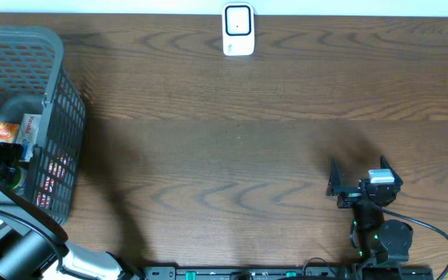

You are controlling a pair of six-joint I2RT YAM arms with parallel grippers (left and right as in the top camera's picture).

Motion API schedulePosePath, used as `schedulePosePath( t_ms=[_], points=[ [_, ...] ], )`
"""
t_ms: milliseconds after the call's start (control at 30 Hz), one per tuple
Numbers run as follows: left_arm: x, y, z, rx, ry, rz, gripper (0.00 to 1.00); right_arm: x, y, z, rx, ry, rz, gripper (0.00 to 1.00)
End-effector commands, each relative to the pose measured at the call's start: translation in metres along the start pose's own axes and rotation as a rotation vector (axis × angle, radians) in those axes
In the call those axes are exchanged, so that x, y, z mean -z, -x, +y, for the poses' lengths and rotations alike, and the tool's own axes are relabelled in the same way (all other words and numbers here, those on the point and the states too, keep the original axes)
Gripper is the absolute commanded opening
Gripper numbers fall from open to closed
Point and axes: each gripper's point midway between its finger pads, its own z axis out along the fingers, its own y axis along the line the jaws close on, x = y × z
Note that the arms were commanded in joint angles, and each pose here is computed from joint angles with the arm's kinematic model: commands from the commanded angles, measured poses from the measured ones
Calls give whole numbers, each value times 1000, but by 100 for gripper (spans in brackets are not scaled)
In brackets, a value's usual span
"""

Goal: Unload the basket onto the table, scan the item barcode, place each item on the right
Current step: 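Reach the left gripper into the basket and grasp the green-lidded jar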

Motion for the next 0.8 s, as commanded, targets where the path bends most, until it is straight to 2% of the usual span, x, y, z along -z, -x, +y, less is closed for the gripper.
schedulePosePath(
  t_ms=[0,567,767],
  points=[
    [-4,3,1,20,5,-11,98,0,0,1,-15,0,0,99],
    [-36,-1,-4,11,34,27,99,0,0,1,-15,0,0,99],
    [-35,-1,-4,11,33,27,82,0,0,1,-15,0,0,99]
  ],
)
